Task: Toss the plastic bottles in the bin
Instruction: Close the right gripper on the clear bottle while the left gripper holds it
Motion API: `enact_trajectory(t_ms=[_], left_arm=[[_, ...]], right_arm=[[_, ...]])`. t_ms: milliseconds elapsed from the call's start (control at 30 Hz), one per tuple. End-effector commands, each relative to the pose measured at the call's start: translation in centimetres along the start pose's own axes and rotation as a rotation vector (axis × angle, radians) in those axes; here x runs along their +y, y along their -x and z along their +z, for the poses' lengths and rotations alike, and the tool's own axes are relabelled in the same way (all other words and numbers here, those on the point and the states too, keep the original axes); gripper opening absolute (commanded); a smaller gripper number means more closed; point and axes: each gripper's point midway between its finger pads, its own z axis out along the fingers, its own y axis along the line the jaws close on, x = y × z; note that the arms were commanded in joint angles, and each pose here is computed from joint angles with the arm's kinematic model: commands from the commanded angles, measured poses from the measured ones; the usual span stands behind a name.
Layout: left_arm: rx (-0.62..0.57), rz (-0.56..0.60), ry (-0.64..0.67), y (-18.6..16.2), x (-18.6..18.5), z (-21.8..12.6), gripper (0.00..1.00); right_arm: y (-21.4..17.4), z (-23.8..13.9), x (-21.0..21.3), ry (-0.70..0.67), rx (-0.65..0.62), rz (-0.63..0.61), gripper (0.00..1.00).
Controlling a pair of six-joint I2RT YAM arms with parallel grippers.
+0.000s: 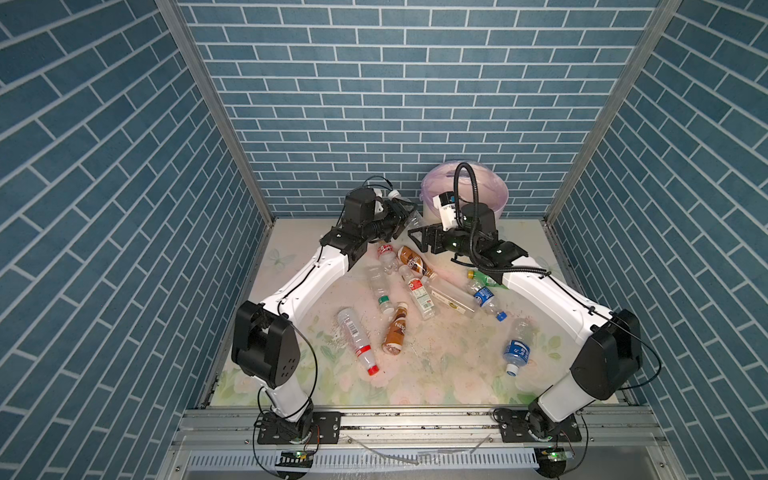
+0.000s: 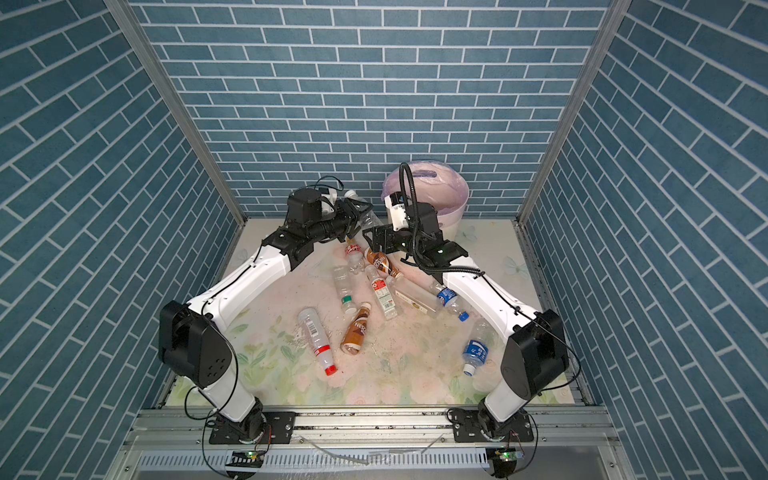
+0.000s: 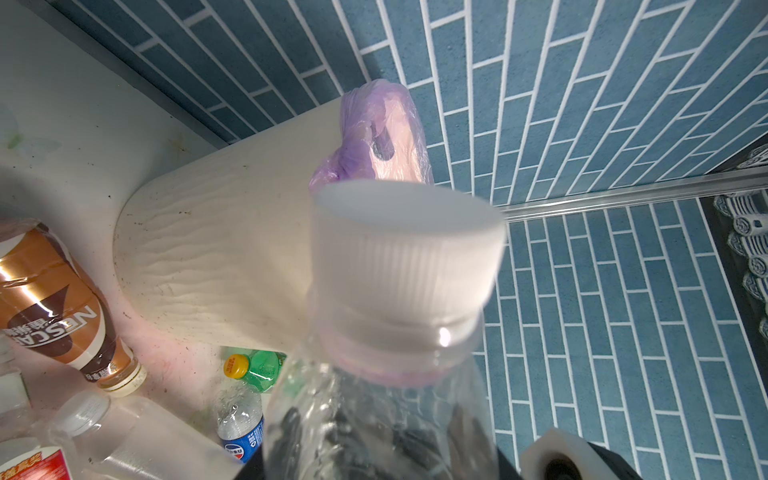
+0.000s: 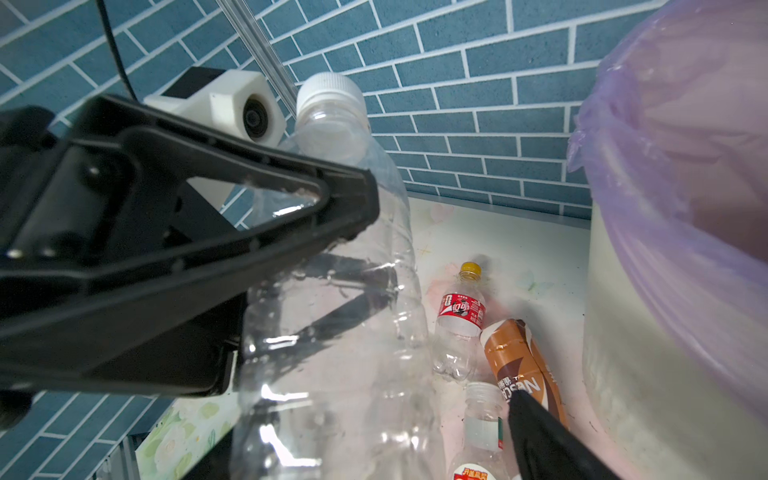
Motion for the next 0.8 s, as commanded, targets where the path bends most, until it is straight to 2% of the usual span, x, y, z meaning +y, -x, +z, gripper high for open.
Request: enact_trajectory(t_ms=[0,200,500,767], left_arm=[[-0.014,0.027,-0.052,-0.3,-2.1,-1.2,0.57],[-0.001,0.024,-0.047,-1.0,-1.9,-1.1,0.57],[0.013,0.021,-0.047,-1.6,-1.8,-0.9,0.57],[0.019,0.017,-0.041,-1.8,-1.4,-0.7,0.6]], right_arm=[[3.6,-2.0,1.7,0.034,-0.1,-0.022,0.79],[4.0,-2.2,2.3,0.065,-0.12,-0.008,0.66],[4.3,-2.2,2.7,0.09,-0.133,-0.006,0.64],[4.3,-2.7,3.1,0.098,-0.134,-0.008,0.43]])
